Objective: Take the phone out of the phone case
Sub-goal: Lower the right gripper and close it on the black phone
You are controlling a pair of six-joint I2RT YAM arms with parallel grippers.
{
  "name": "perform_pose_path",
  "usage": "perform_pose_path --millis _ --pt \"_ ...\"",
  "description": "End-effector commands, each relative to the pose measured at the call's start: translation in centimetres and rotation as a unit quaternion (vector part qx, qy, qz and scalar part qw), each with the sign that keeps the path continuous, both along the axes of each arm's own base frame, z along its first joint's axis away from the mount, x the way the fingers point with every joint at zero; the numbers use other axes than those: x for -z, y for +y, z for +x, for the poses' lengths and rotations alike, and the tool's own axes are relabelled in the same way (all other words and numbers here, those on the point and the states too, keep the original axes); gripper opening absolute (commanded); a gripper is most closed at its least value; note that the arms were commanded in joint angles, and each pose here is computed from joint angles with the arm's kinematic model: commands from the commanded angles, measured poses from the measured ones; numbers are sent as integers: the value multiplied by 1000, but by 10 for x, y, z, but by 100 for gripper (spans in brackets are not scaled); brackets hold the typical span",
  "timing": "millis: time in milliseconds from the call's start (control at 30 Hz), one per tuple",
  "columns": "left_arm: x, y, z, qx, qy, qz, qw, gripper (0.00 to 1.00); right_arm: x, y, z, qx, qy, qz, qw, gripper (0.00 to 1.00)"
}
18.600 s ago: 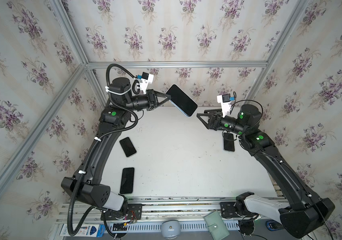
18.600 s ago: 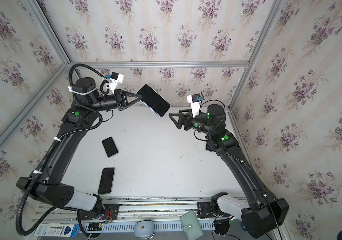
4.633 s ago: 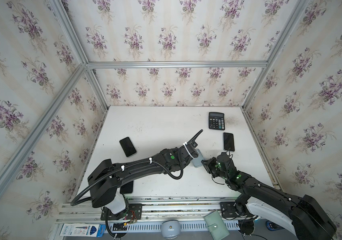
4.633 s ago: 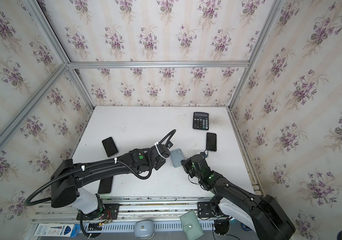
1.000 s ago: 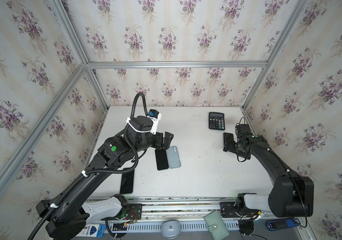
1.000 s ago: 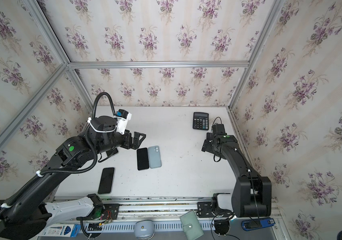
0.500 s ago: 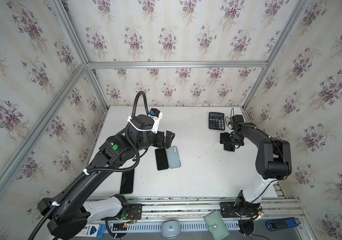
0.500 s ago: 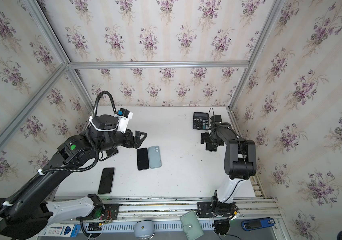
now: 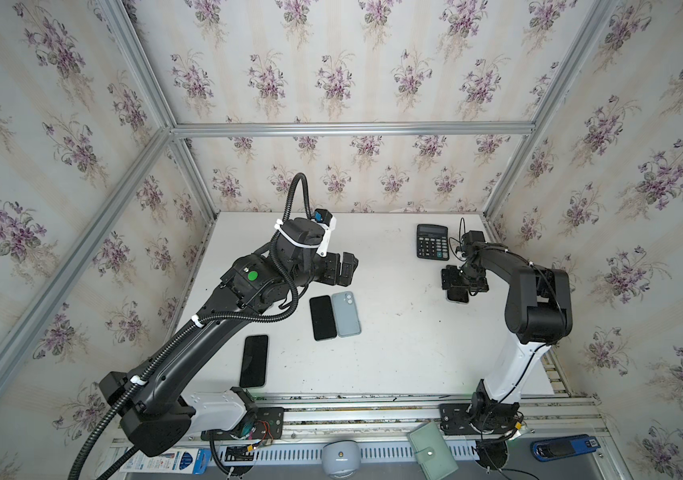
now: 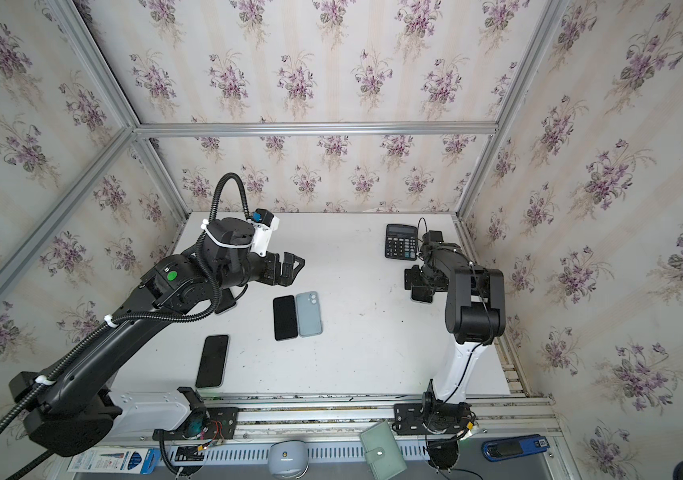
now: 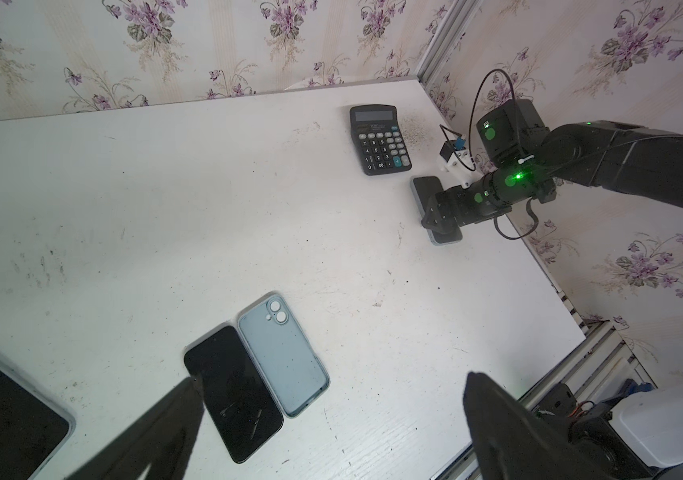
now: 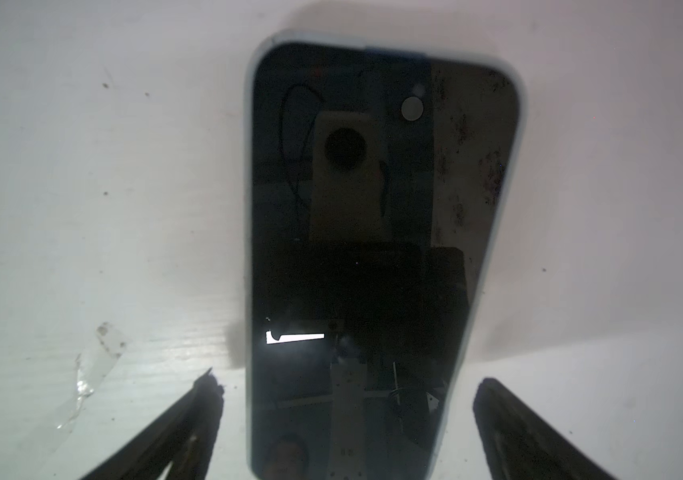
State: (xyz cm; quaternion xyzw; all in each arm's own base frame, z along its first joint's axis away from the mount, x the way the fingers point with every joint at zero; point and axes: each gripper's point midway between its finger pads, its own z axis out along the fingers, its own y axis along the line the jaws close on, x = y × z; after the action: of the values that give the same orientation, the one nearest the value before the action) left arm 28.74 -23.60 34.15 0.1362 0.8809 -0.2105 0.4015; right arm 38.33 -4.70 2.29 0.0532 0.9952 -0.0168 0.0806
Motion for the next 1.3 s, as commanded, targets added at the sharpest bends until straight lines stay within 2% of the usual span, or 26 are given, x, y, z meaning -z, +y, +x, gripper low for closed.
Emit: perform_pose_path --millis 0,200,267,567,800,1100,1267 --pt "-3 -6 3 3 0 -9 1000 100 3 2 2 -8 3 11 1000 98" --pt "-1 -12 7 8 7 -11 1000 100 9 1 3 -7 10 15 1000 95" --pt "0 -14 7 10 10 -12 1000 100 11 1 2 -6 10 18 1000 90" --pt "2 -22 9 19 19 -18 999 100 13 4 -4 -15 19 32 999 81" --pt "3 -29 12 24 28 -26 999 100 11 11 -9 -19 14 47 999 68" --pt "21 -51 30 21 88 -79 993 100 -7 22 -11 -11 -46 68 997 60" --pt "39 -65 47 15 129 -109 985 100 -24 45 -13 -22 -102 87 991 58"
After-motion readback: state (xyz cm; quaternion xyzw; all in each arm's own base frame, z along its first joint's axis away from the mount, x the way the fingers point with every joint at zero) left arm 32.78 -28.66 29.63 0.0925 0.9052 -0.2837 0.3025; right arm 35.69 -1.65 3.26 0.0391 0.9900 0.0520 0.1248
